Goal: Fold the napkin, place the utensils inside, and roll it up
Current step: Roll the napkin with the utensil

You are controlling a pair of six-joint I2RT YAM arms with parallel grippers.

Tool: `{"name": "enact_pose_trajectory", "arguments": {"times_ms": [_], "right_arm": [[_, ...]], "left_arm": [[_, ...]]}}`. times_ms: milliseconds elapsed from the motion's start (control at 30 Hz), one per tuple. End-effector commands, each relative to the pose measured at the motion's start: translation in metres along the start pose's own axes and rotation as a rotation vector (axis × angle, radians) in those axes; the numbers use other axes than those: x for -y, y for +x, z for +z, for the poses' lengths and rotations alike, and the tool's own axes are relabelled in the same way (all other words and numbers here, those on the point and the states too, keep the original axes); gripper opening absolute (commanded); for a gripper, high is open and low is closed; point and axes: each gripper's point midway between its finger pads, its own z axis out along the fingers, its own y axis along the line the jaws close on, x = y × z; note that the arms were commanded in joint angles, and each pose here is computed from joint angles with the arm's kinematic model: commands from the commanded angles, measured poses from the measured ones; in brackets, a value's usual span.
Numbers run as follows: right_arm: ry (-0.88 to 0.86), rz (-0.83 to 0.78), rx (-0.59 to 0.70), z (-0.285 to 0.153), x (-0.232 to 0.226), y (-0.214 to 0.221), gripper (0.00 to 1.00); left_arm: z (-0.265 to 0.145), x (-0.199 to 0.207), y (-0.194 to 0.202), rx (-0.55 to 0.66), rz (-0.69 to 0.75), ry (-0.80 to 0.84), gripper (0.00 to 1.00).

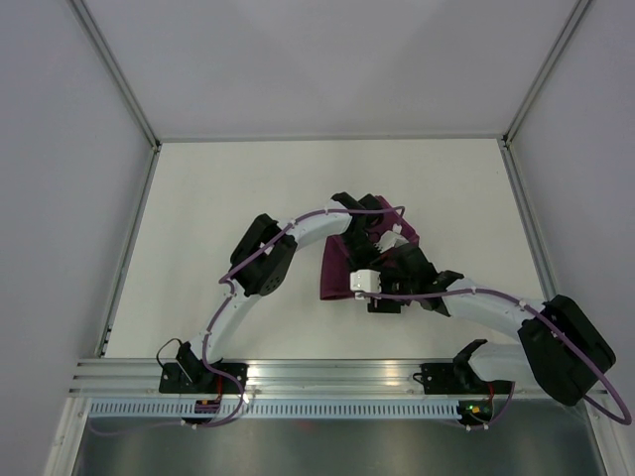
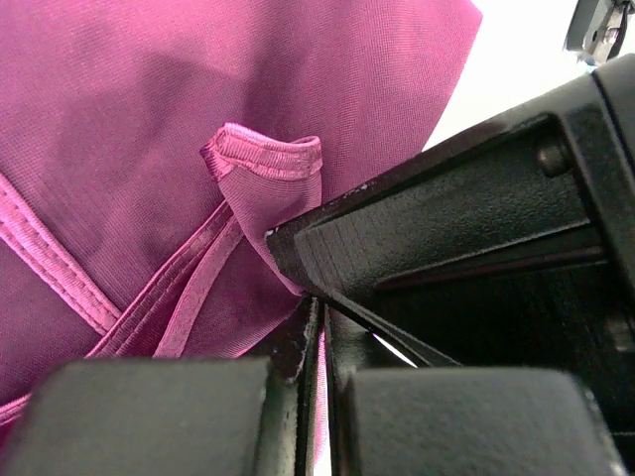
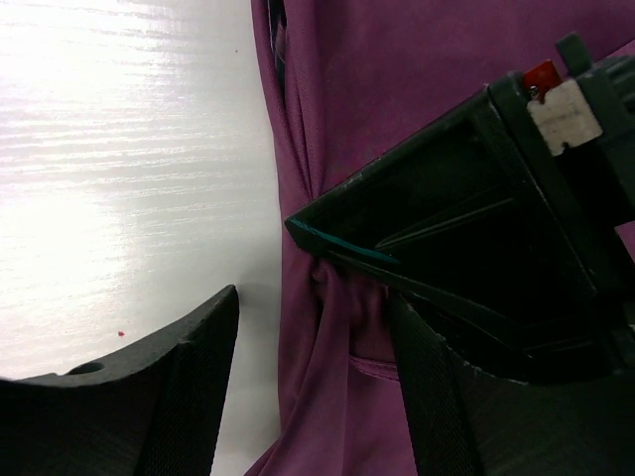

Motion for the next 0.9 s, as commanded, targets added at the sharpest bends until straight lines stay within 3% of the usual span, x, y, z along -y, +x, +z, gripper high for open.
{"name": "enact_pose_trajectory", "arguments": {"times_ms": [0,167,233,267,467,700,867], "right_arm": [[0.063,-0.036,0.042,0.006,0.02,-0.015,0.68],[0.039,-0.007,0.025,0.01,0.015,-0.01,0.55],[0.03,-0.008,0.018,0.011,0.013,-0.008,0.44],[0.02,-0.002,0.006,0.012,0.01,-0.004,0.34],[0.0,0.015,-0.018,0.011,-0.001,0.006,0.1],[-0.016,0.041,-0.027,0.009,-0.013,0.014,0.01],[-0.051,0.081,-0.005,0.007,-0.018,0.017,0.0]], "left_arm": [[0.009,-0.008,0.003,-0.022,-0.012,-0.019,0.02],[0.01,-0.007,0.004,-0.022,-0.017,-0.015,0.02],[0.009,-0.006,0.004,-0.023,-0.019,-0.014,0.02],[0.009,-0.005,0.003,-0.02,-0.018,-0.01,0.03],[0.006,-0.003,0.0,0.001,-0.035,0.01,0.14],[-0.01,-0.007,-0.019,0.132,-0.091,0.045,0.29],[-0.032,-0.014,-0.036,0.24,-0.15,0.024,0.35]]}}
